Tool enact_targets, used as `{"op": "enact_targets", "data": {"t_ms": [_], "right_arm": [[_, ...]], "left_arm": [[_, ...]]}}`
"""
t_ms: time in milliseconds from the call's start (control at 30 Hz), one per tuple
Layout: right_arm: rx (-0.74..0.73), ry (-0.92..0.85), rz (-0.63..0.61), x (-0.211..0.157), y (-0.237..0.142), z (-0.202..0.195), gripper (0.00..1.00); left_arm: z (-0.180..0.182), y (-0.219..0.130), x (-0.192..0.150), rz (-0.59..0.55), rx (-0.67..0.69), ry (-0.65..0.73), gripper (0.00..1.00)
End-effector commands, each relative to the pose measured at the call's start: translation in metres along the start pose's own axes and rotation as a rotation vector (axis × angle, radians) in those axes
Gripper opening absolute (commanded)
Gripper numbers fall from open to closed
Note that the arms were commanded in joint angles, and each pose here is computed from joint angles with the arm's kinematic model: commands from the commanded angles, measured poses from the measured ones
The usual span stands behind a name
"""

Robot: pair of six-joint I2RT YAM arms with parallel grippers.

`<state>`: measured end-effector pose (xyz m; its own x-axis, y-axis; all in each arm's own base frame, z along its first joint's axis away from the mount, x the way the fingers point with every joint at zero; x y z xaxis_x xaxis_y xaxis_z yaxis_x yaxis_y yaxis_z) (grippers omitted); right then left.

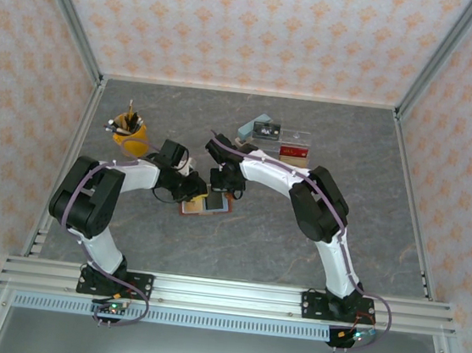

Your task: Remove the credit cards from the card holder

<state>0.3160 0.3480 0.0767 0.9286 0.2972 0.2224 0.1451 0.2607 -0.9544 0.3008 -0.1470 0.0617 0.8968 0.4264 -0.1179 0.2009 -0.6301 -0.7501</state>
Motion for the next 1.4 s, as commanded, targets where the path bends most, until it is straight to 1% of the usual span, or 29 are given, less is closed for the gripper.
{"op": "enact_targets", "data": {"t_ms": [0,200,300,633,833,1033,1167,1300,1367], "right_arm": [[-0.041,0.026,0.069,-0.012,0.022,-0.010,0.10],[-0.044,0.029,0.077,-0.014,0.024,-0.011,0.10],[-0.045,0.034,0.081,-0.015,0.026,-0.012,0.10],[-0.063,0.052,0.091,-0.019,0.030,-0.016,0.10],[-0.068,0.060,0.085,-0.019,0.029,-0.019,0.10],[-0.082,0.070,0.078,-0.019,0.028,-0.022,0.10],[-0.093,0.079,0.077,-0.019,0.028,-0.026,0.10],[-0.095,0.078,0.072,-0.019,0.027,-0.026,0.10],[-0.087,0.079,0.059,-0.017,0.025,-0.025,0.10]], "left_arm": [[0.001,0.006,-0.002,0.017,-0.015,0.039,0.17],[0.001,0.005,-0.003,0.014,-0.027,0.050,0.16],[-0.001,0.003,-0.003,0.002,-0.038,0.079,0.15],[-0.009,-0.014,-0.006,-0.050,-0.097,0.165,0.07],[-0.007,-0.019,-0.007,-0.079,-0.084,0.172,0.00],[0.002,-0.023,-0.007,-0.107,-0.021,0.137,0.00],[0.002,-0.033,-0.008,-0.106,0.031,0.093,0.00],[0.001,-0.042,-0.010,-0.105,0.077,0.077,0.00],[0.005,-0.048,-0.011,-0.111,0.127,0.075,0.00]]}}
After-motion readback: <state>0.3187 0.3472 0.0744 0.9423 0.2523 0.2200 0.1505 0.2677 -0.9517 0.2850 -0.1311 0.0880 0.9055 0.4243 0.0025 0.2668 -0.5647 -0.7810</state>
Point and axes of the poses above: each hand's point on the last joint's axis, 136 mm out from that joint toward the fingers, its own y axis out along the fingers, its own z axis along the line the jaws close on, x = y × z, the point moved 5 cm from there along -y, back along the fingers, and after that the axes turned 8 degrees about -y, right-handed, at the moved point
